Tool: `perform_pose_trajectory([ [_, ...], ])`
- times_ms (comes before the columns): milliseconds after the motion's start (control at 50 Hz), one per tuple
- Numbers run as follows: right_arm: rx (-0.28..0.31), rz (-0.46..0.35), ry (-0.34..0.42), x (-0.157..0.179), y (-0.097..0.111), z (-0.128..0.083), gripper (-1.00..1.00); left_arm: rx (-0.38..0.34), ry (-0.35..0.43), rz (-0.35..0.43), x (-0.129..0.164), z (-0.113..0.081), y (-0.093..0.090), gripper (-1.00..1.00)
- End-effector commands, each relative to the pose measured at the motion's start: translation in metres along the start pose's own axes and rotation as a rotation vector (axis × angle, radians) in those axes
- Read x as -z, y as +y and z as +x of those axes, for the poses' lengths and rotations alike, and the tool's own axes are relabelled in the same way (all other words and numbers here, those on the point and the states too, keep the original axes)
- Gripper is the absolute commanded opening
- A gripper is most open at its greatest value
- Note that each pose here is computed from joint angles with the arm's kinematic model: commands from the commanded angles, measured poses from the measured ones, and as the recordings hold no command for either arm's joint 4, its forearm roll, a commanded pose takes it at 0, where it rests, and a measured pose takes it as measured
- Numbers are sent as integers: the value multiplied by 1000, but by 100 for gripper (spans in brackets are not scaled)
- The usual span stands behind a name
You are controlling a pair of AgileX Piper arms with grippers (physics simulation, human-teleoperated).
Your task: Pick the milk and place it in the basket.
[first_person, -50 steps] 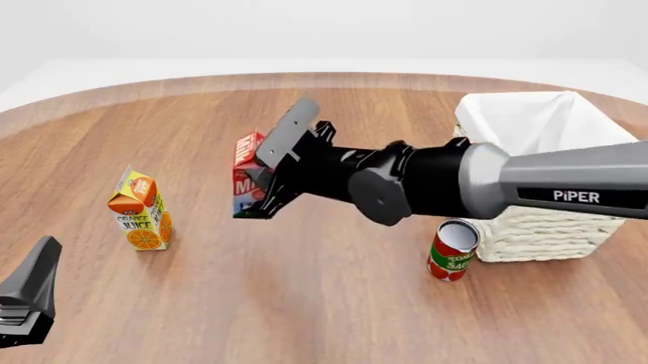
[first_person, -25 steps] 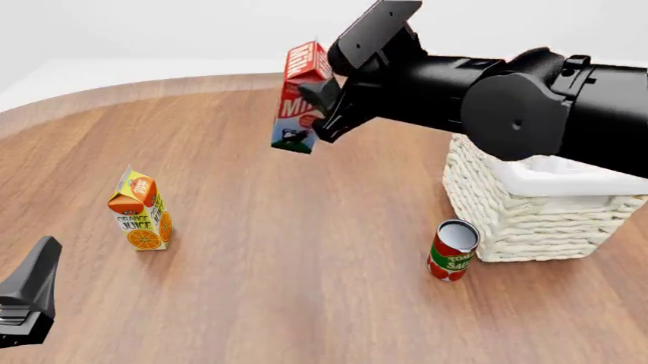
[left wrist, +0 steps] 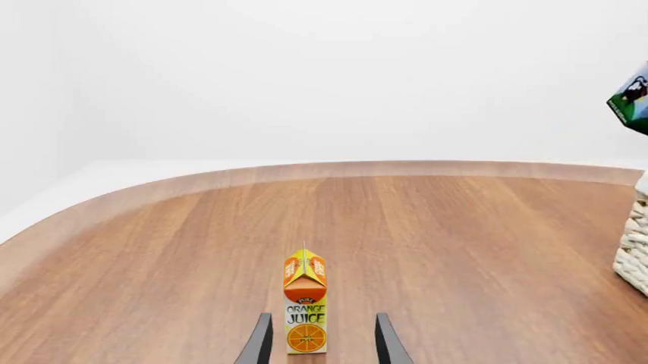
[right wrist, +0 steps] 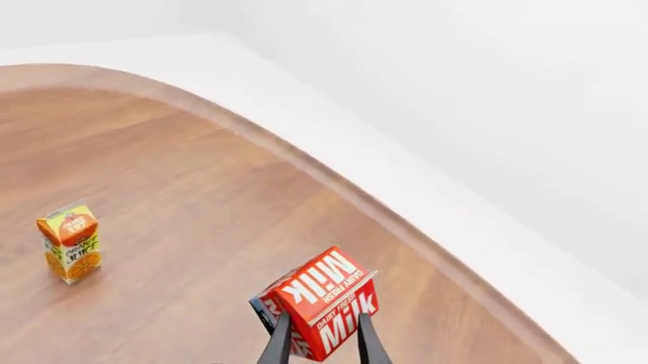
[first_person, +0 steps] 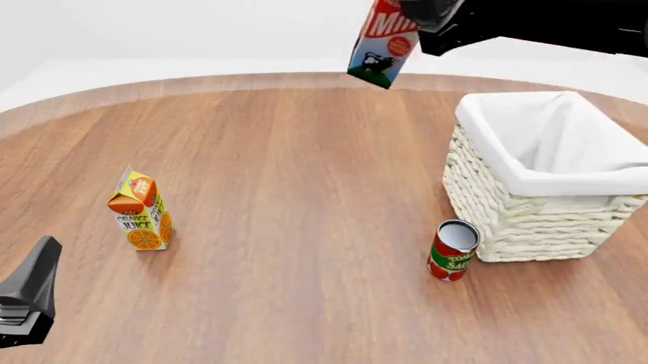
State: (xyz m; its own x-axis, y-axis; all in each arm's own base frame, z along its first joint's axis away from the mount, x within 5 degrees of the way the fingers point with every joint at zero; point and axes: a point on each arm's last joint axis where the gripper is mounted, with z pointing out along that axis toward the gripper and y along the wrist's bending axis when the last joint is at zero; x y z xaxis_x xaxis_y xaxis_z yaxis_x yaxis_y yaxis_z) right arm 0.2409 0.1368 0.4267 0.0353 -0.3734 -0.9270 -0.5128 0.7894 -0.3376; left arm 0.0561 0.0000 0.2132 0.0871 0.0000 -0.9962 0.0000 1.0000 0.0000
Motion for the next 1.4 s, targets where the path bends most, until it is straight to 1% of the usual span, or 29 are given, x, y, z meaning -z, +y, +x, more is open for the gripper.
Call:
perform_pose_trajectory([
  [20,-42,105,-23,27,-28,-8,-100,0,0,0,0,0,0,100],
  [60,-42,125,-16,29,-32,-4,-100,0,0,0,0,0,0,100],
  [180,-48,168,-6,34,-43,-3,-100,0,0,0,0,0,0,100],
  [260,-48,168,-6,34,-43,-3,-100,0,0,0,0,0,0,100],
  [300,-55,210,10,36,-53,2,-100,0,0,0,0,0,0,100],
  [320,-55,210,10,36,-53,2,-100,0,0,0,0,0,0,100],
  [340,-57,230,14,37,-58,3,-100,0,0,0,0,0,0,100],
  [460,-64,280,29,39,-71,6,-100,0,0,0,0,0,0,100],
  [680,-74,359,68,36,-90,24,-100,0,0,0,0,0,0,100],
  [780,-77,398,94,34,-98,39,-100,0,0,0,0,0,0,100],
  [920,-81,430,110,35,-107,45,-100,0,0,0,0,0,0,100],
  [940,-85,443,115,36,-110,47,-100,0,0,0,0,0,0,100],
  [1060,-88,446,118,35,-111,48,-100,0,0,0,0,0,0,100],
  [1080,-88,473,136,38,-116,58,-100,0,0,0,0,0,0,100],
  [1200,-88,473,136,38,-116,58,-100,0,0,0,0,0,0,100],
  [1220,-86,494,151,38,-121,65,-100,0,0,0,0,0,0,100],
  [1260,-82,506,161,38,-124,70,-100,0,0,0,0,0,0,100],
  [1320,-82,506,161,38,-124,70,-100,0,0,0,0,0,0,100],
  [1360,-70,516,181,35,-125,84,-100,0,0,0,0,0,0,100],
  [1400,-65,522,191,34,-127,89,-100,0,0,0,0,0,0,100],
])
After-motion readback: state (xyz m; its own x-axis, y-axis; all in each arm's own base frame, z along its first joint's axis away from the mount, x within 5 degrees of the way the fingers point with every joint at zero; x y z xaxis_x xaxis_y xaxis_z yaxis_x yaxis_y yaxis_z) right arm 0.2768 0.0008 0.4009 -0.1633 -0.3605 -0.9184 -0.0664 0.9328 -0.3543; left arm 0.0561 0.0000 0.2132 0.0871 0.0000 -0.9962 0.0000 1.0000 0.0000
